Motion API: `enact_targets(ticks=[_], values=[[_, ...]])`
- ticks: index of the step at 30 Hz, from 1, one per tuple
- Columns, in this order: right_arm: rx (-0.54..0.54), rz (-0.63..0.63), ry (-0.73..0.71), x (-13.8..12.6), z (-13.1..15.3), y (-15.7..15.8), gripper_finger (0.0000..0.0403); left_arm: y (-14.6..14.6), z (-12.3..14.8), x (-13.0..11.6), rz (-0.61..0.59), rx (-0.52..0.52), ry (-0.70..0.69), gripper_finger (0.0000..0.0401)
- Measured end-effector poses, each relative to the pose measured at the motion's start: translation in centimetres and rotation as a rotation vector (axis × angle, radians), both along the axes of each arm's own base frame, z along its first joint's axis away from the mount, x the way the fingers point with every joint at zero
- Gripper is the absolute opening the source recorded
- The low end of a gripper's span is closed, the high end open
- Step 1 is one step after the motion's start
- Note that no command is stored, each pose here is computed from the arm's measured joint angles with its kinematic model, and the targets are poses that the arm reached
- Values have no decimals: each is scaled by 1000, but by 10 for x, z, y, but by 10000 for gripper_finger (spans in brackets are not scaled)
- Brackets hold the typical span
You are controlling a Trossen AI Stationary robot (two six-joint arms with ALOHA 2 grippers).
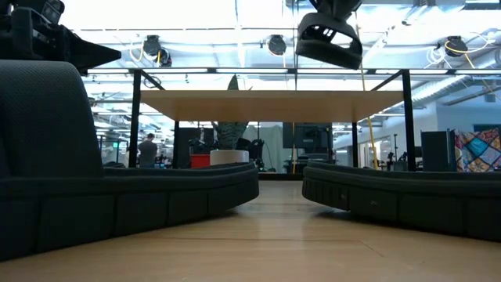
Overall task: Pick and place slides into the shelf
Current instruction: Put the top right black slide on the shelf
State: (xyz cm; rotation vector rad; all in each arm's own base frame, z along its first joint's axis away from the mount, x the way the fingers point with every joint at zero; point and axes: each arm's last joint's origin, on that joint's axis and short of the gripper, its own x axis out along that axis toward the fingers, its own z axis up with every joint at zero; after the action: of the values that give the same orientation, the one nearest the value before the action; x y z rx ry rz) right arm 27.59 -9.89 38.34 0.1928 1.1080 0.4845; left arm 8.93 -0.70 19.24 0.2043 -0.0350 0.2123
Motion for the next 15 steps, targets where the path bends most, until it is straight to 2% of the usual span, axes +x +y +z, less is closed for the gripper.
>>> enact_targets(ticks=[10, 15], values=[[50, -27, 94, 10, -29, -16, 0, 0, 0, 0, 0, 0, 0, 1], [63, -69, 138, 6, -40, -25, 0, 0, 0, 0, 0, 6, 1, 1]])
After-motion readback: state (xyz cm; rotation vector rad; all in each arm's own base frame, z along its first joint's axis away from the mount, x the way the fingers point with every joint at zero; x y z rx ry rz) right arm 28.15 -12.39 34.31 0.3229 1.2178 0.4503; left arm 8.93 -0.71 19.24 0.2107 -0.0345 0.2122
